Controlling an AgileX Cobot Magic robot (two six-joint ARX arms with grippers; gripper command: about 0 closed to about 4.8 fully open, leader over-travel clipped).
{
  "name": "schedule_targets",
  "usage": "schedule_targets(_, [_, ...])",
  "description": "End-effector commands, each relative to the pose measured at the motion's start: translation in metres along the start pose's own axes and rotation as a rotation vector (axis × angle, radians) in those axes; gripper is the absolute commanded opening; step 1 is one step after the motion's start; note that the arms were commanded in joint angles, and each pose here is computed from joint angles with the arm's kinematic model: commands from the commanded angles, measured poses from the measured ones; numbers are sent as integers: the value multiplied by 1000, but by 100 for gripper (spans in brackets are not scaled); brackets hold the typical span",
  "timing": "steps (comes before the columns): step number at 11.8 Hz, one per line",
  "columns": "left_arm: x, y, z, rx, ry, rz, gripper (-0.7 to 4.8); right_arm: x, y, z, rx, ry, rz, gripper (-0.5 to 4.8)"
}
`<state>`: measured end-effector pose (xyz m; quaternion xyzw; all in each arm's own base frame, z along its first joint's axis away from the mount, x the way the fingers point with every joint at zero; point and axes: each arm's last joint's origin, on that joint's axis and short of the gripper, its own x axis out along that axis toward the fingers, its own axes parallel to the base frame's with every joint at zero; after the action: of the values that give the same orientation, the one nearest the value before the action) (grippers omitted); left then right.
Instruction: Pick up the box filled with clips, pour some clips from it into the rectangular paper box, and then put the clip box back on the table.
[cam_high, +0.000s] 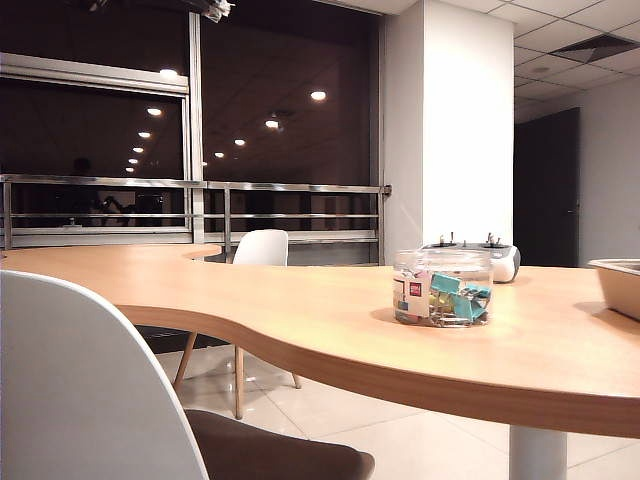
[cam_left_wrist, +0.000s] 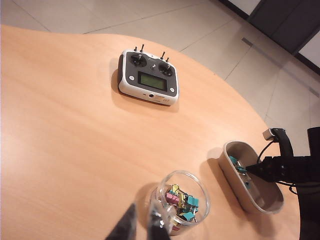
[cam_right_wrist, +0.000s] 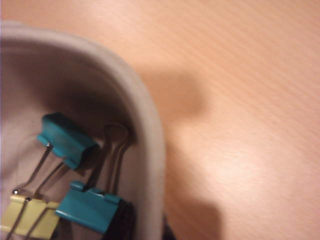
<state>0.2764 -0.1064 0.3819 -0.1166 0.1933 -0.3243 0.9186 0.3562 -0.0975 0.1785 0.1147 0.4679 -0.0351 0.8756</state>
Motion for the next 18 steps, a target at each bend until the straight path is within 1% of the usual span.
schedule_targets(1, [-2,-2,4,10,-22,-11,35,0,8,4,-27,-28,14,39])
schedule_targets(2, [-2,-2,4,10,-22,-11,35,1,17,4,-47,-28,44,11])
schedule_targets(4, [-2,-2,4,10,-22,-11,35,2,24,4,-63,-24,64,11])
schedule_targets(5, [-2,-2,4,10,-22,-11,35,4,36,3,-90,-17,108,11])
schedule_targets(7, [-2,-2,4,10,-22,-11,35,5,48,1,-115,-11,142,11])
schedule_targets(8, [-2,-2,3,8,-19,-10,35,7,61,-1,-145,-2,168,11])
schedule_targets(10, [-2,-2,3,8,-18,-10,35,8,72,-3,-166,10,194,12])
schedule_targets(11, [-2,-2,3,-5,-18,-11,35,7,75,-3,-171,11,197,131])
schedule_targets(12, [-2,-2,3,-18,-18,-11,35,4,74,-4,-167,22,194,149])
schedule_targets(13, [-2,-2,3,-18,-18,-11,35,-1,74,-3,-166,23,193,149])
schedule_targets(14, [4,-2,-2,-61,18,-5,21,-49,82,18,-183,-67,199,138])
schedule_targets(15, [10,-5,-4,-60,31,-16,20,-64,84,23,-191,-106,203,73])
schedule_targets(16, [13,-7,-5,-58,39,-24,16,-78,86,27,-199,-149,205,-6])
schedule_targets(17, [24,-14,-7,-66,61,-49,-6,-111,91,34,-220,-260,211,-6])
schedule_targets(18, [31,-20,-8,-70,72,-55,-6,-126,92,36,-230,-312,213,-6])
